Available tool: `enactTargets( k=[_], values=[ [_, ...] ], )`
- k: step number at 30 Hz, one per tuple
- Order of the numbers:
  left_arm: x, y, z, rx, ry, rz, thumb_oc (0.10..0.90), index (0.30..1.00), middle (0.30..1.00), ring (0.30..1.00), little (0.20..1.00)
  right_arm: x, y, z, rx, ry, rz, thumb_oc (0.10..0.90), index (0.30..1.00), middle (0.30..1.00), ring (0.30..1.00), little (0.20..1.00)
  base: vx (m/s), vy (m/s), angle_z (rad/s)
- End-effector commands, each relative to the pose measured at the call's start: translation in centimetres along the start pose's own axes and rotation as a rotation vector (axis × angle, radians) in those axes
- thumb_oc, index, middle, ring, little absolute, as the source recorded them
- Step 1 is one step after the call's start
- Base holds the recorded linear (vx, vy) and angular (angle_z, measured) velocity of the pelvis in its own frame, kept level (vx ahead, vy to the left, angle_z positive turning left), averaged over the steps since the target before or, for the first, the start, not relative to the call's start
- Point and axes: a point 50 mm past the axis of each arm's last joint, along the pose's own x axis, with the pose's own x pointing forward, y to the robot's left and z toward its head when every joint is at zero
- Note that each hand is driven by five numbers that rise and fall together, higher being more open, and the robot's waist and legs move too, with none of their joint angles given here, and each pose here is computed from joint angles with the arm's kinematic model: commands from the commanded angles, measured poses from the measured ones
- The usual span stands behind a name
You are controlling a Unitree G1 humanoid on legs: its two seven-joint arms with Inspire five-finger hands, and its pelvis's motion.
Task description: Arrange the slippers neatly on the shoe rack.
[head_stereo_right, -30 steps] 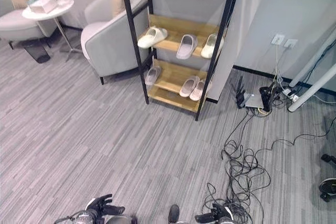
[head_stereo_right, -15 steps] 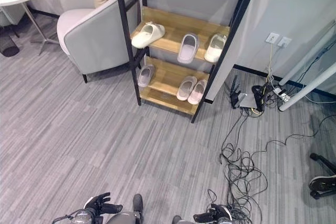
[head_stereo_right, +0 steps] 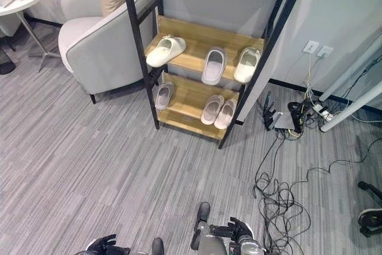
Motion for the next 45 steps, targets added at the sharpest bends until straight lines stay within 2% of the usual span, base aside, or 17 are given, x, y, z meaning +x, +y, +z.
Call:
enactTargets(
  k=[1, 6, 15, 22, 26, 37, 45],
  values=[
    [0.3, -0.6, 2.3, 0.039, -0.082, -0.027, 0.800, 0.900, 0.900, 0.900, 0.900, 0.1, -2.0, 1.4, -0.022, -0.058, -0.052, 0.800, 0.900, 0.900, 0.900, 0.900, 0.34, -0.111, 0.48],
    [0.3, -1.5, 4.3, 0.036, -0.153, -0.044, 0.800, 0.900, 0.900, 0.900, 0.900, 0.2, -2.3, 2.1, -0.012, -0.082, -0.068, 0.800, 0.900, 0.900, 0.900, 0.900, 0.16, -0.084, 0.17],
    [0.3, -1.1, 6.2, 0.022, -0.217, -0.026, 0.800, 0.900, 0.900, 0.900, 0.900, 0.1, -2.5, 2.7, -0.005, -0.115, -0.084, 0.800, 0.900, 0.900, 0.900, 0.900, 0.25, 0.101, -0.11],
    [0.3, -1.0, 5.1, 0.010, -0.178, -0.024, 0.800, 0.900, 0.900, 0.900, 0.900, 0.1, -2.2, 2.4, -0.021, -0.108, -0.072, 0.800, 0.900, 0.900, 0.900, 0.900, 0.30, 0.292, -0.46],
    [0.3, -0.1, 5.2, 0.039, -0.184, -0.010, 0.800, 0.900, 0.900, 0.900, 0.900, 0.3, -0.9, 3.1, -0.019, -0.122, -0.023, 0.800, 0.900, 0.900, 0.900, 0.900, 0.18, 0.340, -0.19],
    [0.3, 0.9, 4.1, 0.040, -0.141, 0.014, 0.800, 0.900, 0.900, 0.900, 0.900, 0.3, -0.2, 4.2, -0.093, -0.166, 0.008, 0.800, 0.900, 0.900, 0.900, 0.900, 0.19, 0.087, -0.24],
    [0.3, -0.8, 3.8, 0.058, -0.146, -0.037, 0.800, 0.900, 0.900, 0.900, 0.900, 0.0, -1.1, 3.5, -0.096, -0.169, -0.012, 0.800, 0.900, 0.900, 0.900, 0.900, 0.18, -0.057, 0.28]
  ],
)
